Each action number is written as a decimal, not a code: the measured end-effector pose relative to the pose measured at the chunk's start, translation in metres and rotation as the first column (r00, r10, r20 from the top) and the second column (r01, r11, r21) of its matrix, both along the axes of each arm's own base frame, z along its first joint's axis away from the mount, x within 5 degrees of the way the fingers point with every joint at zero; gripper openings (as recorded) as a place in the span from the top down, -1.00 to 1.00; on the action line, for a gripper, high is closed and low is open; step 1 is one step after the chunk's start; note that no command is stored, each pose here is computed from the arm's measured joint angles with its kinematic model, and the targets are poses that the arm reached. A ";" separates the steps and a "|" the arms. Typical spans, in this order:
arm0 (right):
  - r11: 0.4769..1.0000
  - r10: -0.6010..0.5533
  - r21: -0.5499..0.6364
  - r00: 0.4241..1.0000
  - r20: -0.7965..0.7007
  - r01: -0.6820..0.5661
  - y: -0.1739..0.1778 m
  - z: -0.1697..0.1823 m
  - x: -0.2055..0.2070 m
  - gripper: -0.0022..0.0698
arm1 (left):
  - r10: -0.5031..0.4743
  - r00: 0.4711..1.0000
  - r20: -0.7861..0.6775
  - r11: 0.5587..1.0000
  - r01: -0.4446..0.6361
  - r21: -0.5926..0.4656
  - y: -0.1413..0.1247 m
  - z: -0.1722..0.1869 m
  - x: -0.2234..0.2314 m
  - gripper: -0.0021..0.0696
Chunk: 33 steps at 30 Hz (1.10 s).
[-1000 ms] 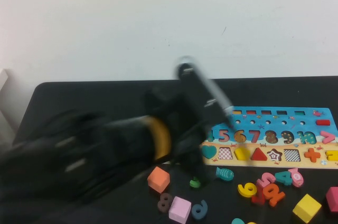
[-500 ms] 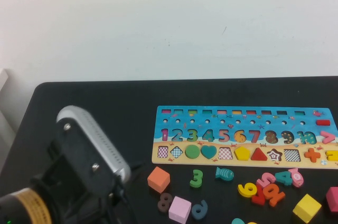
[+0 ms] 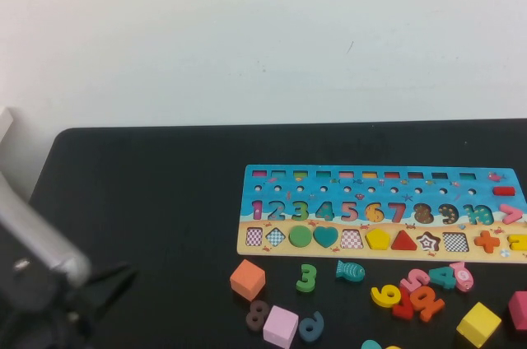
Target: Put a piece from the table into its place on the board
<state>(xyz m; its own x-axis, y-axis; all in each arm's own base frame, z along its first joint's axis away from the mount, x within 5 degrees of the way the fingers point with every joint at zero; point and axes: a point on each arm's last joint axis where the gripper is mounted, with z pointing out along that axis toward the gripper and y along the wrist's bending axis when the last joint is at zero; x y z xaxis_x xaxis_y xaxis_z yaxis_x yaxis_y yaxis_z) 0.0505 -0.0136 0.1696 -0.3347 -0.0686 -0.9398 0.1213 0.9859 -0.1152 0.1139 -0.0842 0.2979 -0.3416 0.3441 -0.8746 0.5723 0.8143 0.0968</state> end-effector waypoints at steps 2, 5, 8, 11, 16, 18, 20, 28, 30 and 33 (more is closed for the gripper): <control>1.000 0.000 0.000 1.000 0.000 0.000 0.000 0.000 0.000 0.89 | 0.029 0.999 0.014 0.999 -0.029 -0.024 0.009 -0.007 -0.004 0.95; 1.000 0.000 0.000 1.000 0.000 0.000 0.000 0.000 0.000 0.89 | 0.100 0.994 0.049 0.989 -0.094 -0.117 0.025 -0.020 -0.012 0.95; 1.000 0.000 0.000 1.000 0.000 0.000 0.000 0.000 0.000 0.89 | 0.195 0.972 0.130 0.958 -0.160 -0.240 0.040 -0.037 -0.020 0.95; 1.000 0.000 0.000 1.000 0.000 0.000 0.000 0.000 0.000 0.89 | 0.293 0.936 0.196 0.917 -0.217 -0.336 0.053 -0.050 -0.029 0.95; 1.000 0.000 0.000 1.000 0.000 0.000 0.000 0.000 0.000 0.89 | 0.497 0.844 0.201 0.805 -0.363 -0.468 0.073 -0.075 -0.046 0.95; 1.000 0.000 0.000 1.000 0.000 0.000 0.000 0.000 0.000 0.89 | 0.582 0.794 0.176 0.748 -0.438 -0.499 0.080 -0.088 -0.053 0.95; 1.000 0.000 0.000 1.000 0.000 0.000 0.000 0.000 0.000 0.89 | 0.620 0.766 0.171 0.725 -0.476 -0.499 0.083 -0.095 -0.056 0.95; 1.000 -0.003 0.008 1.000 0.001 0.003 0.000 0.000 0.000 0.89 | 0.647 0.739 0.185 0.740 -0.551 -0.385 0.087 -0.108 -0.058 0.95; 1.000 -0.003 0.009 1.000 0.002 0.003 0.000 0.000 0.000 0.89 | 0.639 0.756 0.142 0.748 -0.568 -0.343 0.086 -0.114 -0.059 0.95; 1.000 -0.003 0.010 1.000 0.002 0.003 0.000 0.000 0.000 0.89 | 0.627 0.773 0.092 0.761 -0.583 -0.286 0.085 -0.121 -0.061 0.95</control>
<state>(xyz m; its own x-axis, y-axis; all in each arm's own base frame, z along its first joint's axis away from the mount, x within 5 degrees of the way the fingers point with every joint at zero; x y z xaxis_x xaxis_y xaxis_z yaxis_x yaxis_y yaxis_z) 0.0505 -0.0136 0.1696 -0.3333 -0.0581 -0.9410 0.1249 0.9866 -0.1052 0.0534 0.0007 0.1772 -0.2468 -0.0988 -0.9640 -0.0561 0.9946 -0.0876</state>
